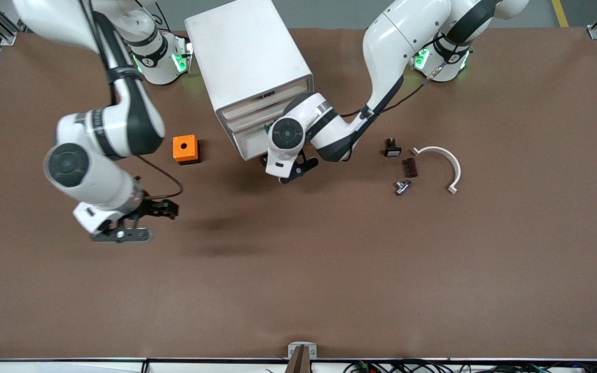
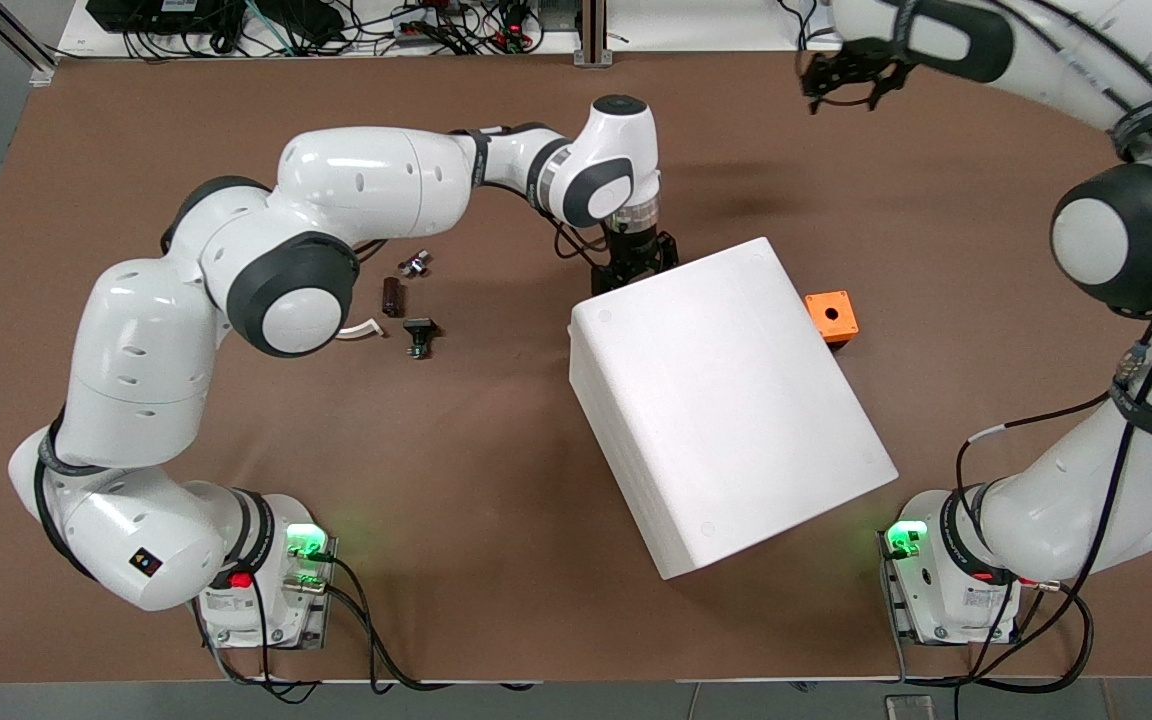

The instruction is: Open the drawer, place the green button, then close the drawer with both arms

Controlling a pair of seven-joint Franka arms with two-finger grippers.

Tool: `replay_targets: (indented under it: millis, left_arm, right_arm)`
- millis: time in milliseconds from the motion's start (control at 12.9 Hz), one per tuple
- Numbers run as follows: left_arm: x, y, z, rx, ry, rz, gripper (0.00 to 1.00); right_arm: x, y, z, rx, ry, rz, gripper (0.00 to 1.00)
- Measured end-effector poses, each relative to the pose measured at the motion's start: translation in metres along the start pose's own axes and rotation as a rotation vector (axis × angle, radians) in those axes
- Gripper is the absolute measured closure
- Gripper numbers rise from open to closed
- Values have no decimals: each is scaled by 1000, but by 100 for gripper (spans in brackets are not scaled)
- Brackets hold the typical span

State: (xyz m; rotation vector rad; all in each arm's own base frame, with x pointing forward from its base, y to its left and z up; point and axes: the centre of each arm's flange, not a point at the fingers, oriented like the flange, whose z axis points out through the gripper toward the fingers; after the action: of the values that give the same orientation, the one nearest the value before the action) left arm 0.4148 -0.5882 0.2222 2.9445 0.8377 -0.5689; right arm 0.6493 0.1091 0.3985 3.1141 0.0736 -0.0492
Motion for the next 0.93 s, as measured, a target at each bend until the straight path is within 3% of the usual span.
replay_targets:
  millis: [155, 464, 773, 928]
  left_arm:
    - [-23, 2, 3, 3, -26, -17, 0]
    - [-40, 0, 10, 17, -42, -24, 0]
    - [-32, 0, 5, 8, -35, -40, 0]
    - [8, 0, -31, -38, 35, -69, 0]
  right_arm:
    - [-6, 62, -25, 8, -15, -42, 0]
    - [-50, 155, -97, 25, -51, 6, 0]
    - [-72, 165, -131, 21, -46, 19, 0]
    - [-73, 160, -129, 22, -56, 24, 0]
